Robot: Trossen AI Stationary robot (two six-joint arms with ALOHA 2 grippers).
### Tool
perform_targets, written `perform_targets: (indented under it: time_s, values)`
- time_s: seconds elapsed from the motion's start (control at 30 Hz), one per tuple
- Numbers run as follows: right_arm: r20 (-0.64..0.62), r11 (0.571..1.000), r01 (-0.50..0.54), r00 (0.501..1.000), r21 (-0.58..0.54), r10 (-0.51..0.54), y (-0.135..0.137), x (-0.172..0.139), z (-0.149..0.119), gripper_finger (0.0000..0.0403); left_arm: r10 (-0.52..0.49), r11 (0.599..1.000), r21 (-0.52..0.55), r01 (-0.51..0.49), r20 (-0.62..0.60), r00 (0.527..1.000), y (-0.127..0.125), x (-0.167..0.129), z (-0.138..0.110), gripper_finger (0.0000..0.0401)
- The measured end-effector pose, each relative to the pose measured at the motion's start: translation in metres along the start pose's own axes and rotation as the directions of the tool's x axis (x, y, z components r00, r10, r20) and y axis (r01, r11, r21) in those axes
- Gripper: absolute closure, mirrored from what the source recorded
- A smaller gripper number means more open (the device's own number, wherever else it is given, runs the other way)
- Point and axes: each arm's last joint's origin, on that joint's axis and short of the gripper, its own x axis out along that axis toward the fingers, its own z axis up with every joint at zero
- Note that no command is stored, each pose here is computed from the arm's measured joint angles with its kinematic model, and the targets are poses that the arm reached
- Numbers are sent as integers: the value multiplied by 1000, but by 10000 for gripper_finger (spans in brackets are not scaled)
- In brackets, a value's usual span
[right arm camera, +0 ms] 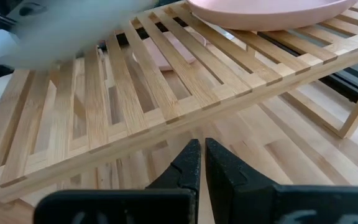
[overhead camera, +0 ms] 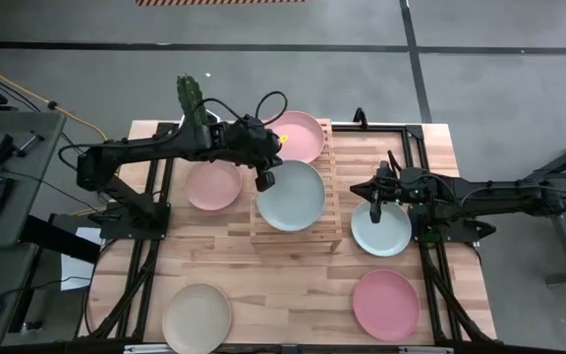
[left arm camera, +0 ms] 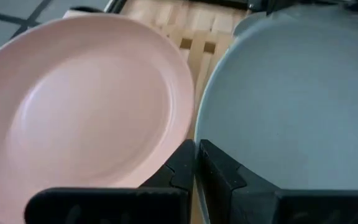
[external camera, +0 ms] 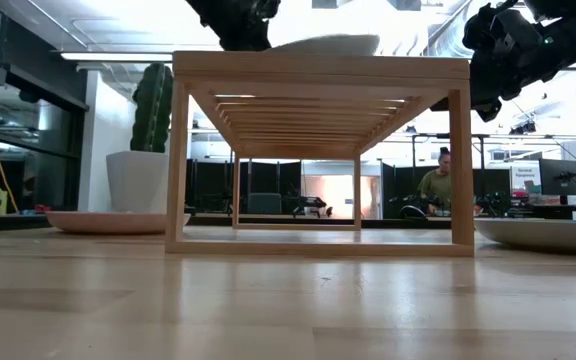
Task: Place and stack plates onto a shelf
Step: Put the left blue plate on the shelf
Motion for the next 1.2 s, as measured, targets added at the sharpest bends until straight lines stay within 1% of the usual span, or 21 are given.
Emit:
perform_targets:
  time_s: [0.13,0.23,0.43,0.57,0.67,0.73,0.8,0.87,0.9,0.97,1.0,1.1,1.2]
  values:
    - [0,1000,0,1000,3,0,0,0,0,396,2,999,41,-2,6,1000,1,1,1,377]
    - [0,1000,1,1000,11,-1,0,0,0,396,2,999,44,-2,5,1000,1,2,0,366]
    - [16,1000,-3,1000,25,2,0,0,2,396,3,996,91,-5,27,1000,1,-3,2,331]
    - [102,996,-30,995,78,22,2,0,10,396,3,995,101,-9,65,998,2,-26,7,311]
    - [182,992,-66,982,106,46,4,0,18,396,-41,994,104,29,115,993,4,-54,6,306]
    - [235,988,-113,968,104,86,7,2,24,396,-56,996,79,46,133,990,5,-71,-2,309]
    - [285,981,-171,949,95,138,10,5,30,396,-59,997,68,47,175,983,5,-83,-15,321]
    - [330,973,-214,928,91,173,13,10,35,396,-58,997,57,45,251,966,4,-95,-30,342]
    - [333,970,-224,926,98,180,16,14,39,398,-58,998,47,46,296,954,4,-98,-39,355]
    - [303,971,-223,935,91,186,21,23,49,401,-57,998,28,50,376,925,3,-102,-58,384]
    - [280,973,-218,941,77,188,25,28,55,402,-57,998,17,55,419,906,3,-103,-67,392]
    - [193,980,-197,963,32,187,35,42,77,402,-56,997,-17,77,538,841,1,-106,-88,395]
    - [45,988,-157,987,0,157,43,60,92,402,-67,995,-13,94,611,789,-1,-107,-106,400]
